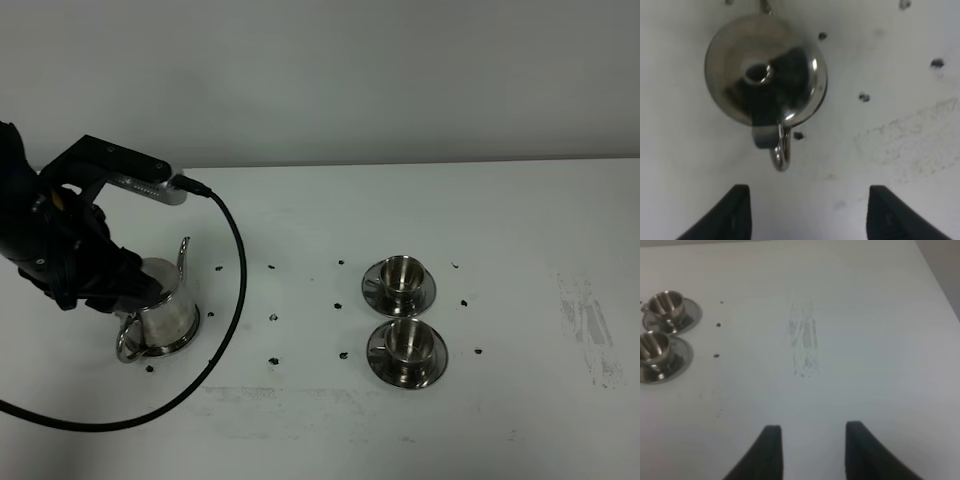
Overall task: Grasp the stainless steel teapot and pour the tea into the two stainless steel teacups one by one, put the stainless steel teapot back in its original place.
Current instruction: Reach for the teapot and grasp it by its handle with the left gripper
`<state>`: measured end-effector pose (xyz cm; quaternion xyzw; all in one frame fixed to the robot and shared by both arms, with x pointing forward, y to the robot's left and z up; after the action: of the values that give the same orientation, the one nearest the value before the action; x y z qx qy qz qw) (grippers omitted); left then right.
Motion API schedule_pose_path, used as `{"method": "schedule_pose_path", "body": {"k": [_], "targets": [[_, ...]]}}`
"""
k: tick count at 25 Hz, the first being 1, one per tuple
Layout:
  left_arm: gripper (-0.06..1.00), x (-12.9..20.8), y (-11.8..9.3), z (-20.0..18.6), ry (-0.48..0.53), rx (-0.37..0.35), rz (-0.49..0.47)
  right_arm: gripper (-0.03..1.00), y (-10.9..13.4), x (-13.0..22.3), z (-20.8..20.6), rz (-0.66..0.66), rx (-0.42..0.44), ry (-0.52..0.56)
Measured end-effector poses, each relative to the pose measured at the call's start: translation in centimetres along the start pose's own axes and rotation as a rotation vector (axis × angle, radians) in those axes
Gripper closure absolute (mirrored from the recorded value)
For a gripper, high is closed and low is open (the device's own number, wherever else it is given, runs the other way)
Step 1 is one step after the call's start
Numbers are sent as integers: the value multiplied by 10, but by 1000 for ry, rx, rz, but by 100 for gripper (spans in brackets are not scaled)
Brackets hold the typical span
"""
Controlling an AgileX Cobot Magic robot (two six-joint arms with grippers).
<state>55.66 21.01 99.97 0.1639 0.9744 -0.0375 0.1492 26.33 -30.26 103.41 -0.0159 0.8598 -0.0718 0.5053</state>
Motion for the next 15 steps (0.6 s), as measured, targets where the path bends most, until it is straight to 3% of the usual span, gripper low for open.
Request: {"method": "schedule_pose_path", "body": {"k": [7,15], "targets": [[42,2,18,6,11,13,-41,68,0,0,0,0,0,0],[42,-2,17,44,59,54,-10,68,0,0,0,0,0,0]]}}
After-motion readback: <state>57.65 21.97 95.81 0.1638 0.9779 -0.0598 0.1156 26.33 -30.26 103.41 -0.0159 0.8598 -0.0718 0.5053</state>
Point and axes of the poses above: a point on each arm's last joint axis where the gripper is mounted, z pointing out along that axis toward the gripper, y along the wrist's bending axis when the last joint is at zero, x = y × z, the point moved 4 cm from there along z, pointing out along that axis toward the gripper, and after that the axes turned 7 degrees about -z, right-handed, at the moved point
